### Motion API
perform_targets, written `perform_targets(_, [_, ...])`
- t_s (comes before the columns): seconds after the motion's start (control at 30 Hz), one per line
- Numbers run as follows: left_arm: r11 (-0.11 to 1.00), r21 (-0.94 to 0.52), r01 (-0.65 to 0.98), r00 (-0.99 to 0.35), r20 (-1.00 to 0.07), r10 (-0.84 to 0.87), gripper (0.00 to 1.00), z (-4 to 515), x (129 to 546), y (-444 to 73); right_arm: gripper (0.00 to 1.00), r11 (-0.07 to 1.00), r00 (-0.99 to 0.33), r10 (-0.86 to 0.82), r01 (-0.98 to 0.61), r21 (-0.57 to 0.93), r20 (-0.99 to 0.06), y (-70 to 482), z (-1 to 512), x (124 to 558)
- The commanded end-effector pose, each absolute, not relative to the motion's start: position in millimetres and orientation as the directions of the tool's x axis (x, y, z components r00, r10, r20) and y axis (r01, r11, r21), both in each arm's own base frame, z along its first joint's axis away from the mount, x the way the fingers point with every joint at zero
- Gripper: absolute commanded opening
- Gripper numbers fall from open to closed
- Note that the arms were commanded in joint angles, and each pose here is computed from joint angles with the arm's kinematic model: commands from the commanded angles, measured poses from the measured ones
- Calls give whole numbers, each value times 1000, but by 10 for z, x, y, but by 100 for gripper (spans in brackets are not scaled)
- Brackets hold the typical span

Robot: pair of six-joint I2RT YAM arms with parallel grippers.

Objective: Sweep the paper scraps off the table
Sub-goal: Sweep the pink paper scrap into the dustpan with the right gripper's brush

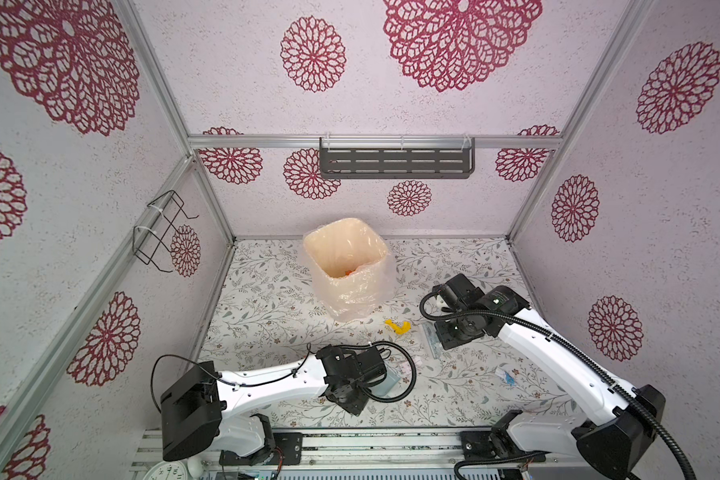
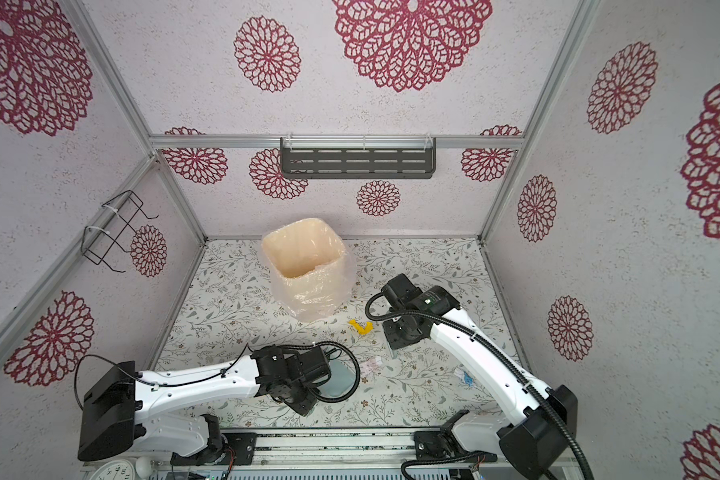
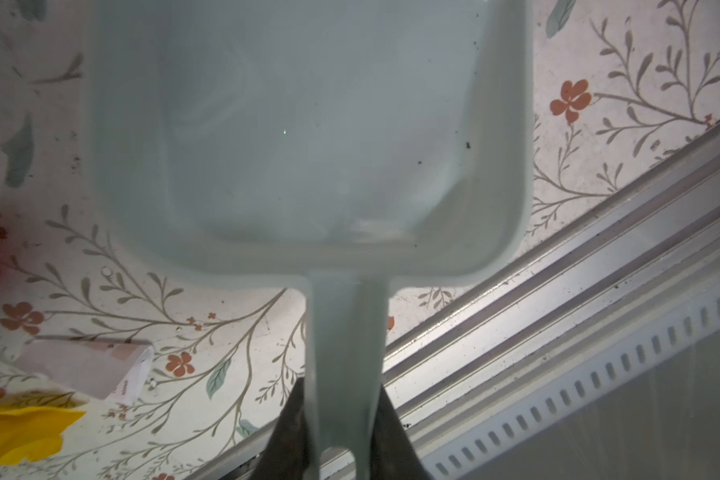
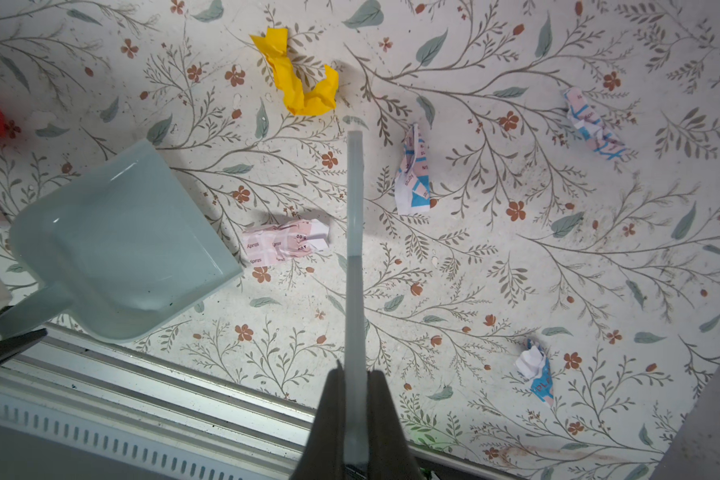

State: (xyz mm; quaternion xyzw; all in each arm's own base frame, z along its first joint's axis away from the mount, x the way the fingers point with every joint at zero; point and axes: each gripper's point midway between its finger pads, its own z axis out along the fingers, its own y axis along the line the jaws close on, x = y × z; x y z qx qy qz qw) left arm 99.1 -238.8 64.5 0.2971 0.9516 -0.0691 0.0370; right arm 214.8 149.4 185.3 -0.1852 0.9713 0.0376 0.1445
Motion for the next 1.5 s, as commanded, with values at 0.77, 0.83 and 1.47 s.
perform_targets(0.77, [718, -164, 676, -736, -109, 668, 0, 512, 1063, -2707, 0, 898, -884, -428, -440, 21, -188, 1590, 1577, 1980])
perform_targets(0.83, [716, -163, 679, -733, -107, 672, 0, 491, 1075, -2712, 0, 893, -881, -436, -449, 34, -184, 1632, 1571, 1951])
perform_targets(1.47, [709, -171, 684, -729, -118, 675, 0, 435, 1135, -2785, 0, 792, -844, -485, -535, 296, -227, 2311, 1861, 1583])
